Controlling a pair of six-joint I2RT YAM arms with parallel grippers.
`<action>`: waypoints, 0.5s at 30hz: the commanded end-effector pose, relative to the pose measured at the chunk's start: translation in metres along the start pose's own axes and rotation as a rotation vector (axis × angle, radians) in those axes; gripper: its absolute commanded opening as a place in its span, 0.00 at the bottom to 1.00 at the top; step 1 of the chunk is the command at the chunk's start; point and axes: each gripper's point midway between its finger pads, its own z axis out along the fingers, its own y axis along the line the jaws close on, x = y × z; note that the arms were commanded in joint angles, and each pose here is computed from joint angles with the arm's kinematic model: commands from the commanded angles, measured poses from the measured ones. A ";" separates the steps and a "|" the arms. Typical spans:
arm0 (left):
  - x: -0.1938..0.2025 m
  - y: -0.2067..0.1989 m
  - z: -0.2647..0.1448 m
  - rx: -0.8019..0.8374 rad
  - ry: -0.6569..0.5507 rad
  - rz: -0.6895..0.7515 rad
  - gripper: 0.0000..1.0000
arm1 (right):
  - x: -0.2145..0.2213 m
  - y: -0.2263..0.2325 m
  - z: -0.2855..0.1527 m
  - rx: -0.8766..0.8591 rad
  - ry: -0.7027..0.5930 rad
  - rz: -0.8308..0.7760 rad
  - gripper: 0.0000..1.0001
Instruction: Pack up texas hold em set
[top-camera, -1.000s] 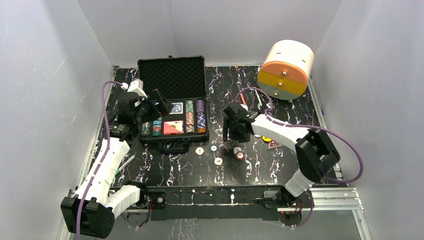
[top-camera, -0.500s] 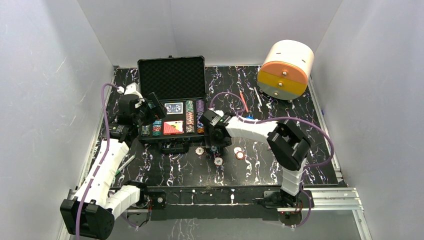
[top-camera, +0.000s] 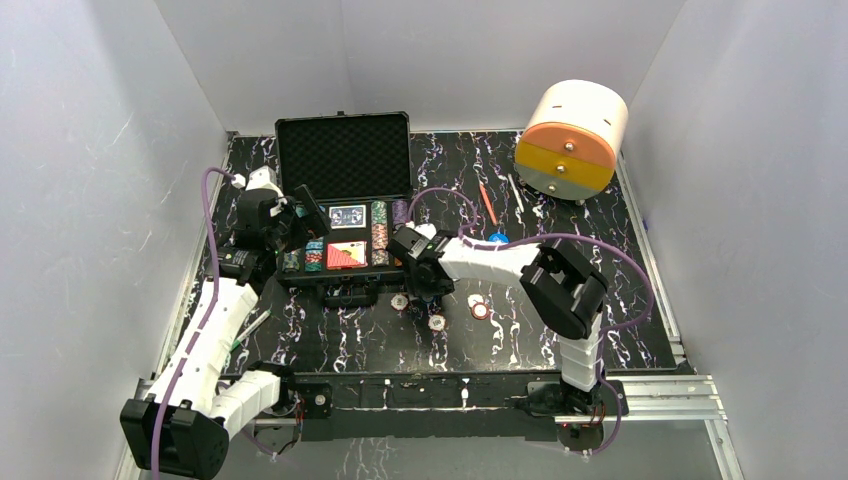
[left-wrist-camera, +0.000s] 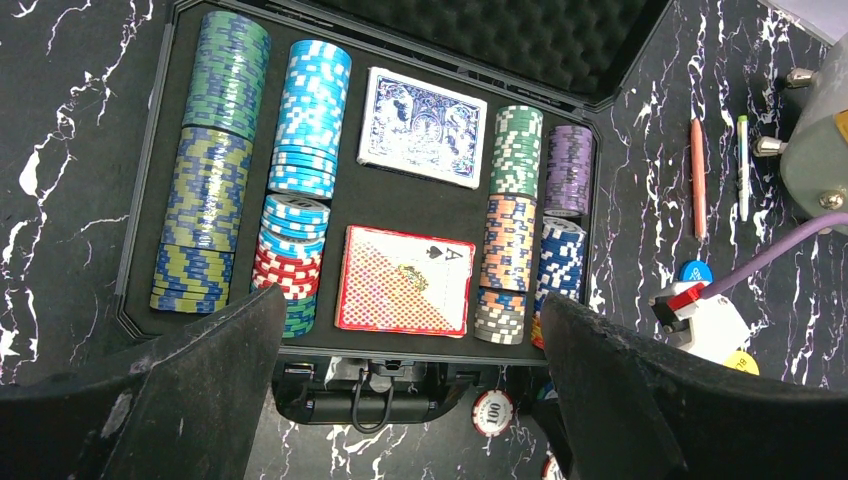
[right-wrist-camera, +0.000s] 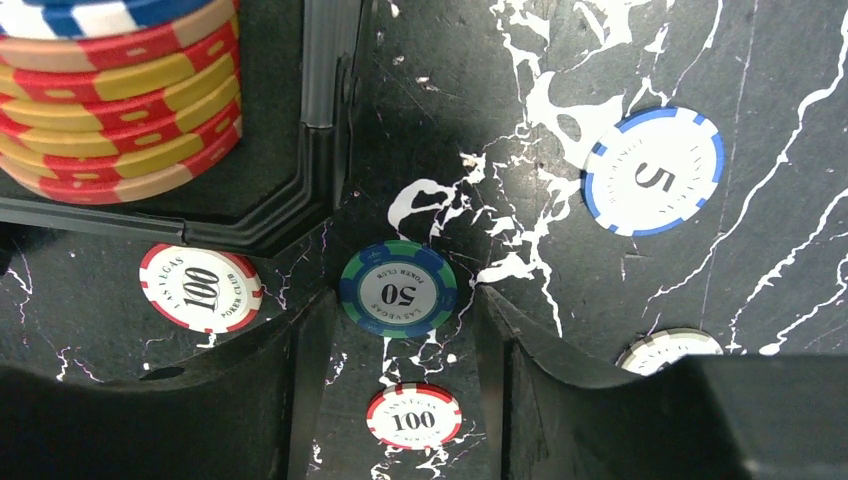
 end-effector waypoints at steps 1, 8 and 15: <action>-0.010 -0.003 -0.010 0.008 -0.032 -0.006 0.98 | 0.007 -0.011 0.014 0.058 -0.005 -0.023 0.59; -0.008 -0.005 -0.009 0.019 -0.021 -0.016 0.98 | 0.016 -0.013 0.032 0.043 -0.011 -0.056 0.58; -0.002 -0.006 -0.007 0.029 0.001 -0.030 0.98 | 0.015 -0.019 0.027 0.059 -0.033 -0.032 0.42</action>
